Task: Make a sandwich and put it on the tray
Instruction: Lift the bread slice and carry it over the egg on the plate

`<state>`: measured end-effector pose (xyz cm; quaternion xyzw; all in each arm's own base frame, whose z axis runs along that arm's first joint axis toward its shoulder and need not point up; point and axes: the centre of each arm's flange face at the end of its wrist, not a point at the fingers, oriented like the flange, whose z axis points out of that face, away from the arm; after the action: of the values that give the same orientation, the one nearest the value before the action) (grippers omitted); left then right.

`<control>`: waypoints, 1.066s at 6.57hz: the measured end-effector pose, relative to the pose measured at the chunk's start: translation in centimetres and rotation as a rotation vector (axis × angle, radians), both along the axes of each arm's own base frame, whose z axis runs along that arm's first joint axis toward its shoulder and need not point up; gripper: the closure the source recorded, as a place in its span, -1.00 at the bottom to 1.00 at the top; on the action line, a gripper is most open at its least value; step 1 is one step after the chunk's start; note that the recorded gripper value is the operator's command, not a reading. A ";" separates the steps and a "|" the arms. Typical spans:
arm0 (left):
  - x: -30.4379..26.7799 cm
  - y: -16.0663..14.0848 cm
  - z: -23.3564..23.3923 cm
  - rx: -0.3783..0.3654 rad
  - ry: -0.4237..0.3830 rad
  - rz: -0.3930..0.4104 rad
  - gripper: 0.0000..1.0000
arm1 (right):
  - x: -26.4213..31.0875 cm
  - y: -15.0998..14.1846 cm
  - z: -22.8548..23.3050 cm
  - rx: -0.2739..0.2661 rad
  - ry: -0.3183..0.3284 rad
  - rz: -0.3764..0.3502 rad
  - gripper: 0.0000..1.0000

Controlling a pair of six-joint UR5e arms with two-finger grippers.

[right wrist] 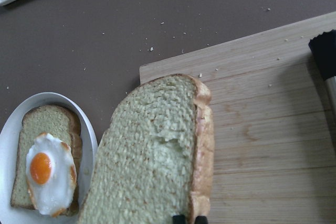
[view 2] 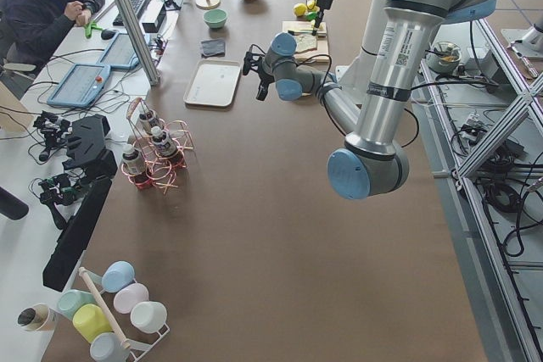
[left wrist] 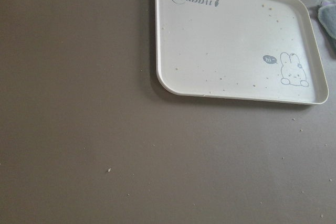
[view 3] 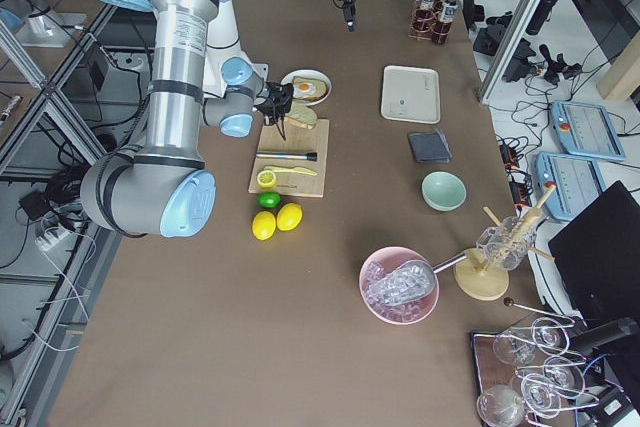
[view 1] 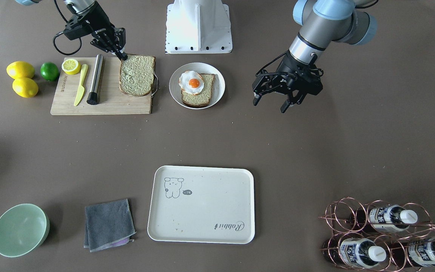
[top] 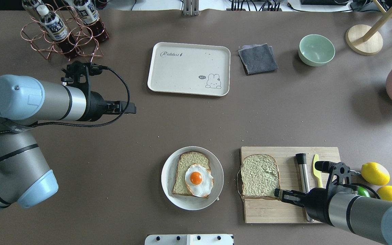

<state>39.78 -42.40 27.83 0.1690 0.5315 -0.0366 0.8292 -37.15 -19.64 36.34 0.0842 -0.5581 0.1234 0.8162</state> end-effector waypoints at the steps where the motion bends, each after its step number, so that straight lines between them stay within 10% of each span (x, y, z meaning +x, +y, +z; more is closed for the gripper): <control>1: 0.2 0.2 -0.2 0.002 0.003 0.005 -0.98 | 0.0 -0.6 -0.9 -0.002 -0.009 0.009 1.00; 7: 1.5 1.1 -0.2 0.003 0.003 0.030 -0.98 | -12.3 0.8 -12.0 0.010 -0.011 0.047 1.00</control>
<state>41.31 -41.34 27.61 0.1623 0.5352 -0.0238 0.8287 -49.43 -18.83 24.34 0.1006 -0.5610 0.1400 0.8096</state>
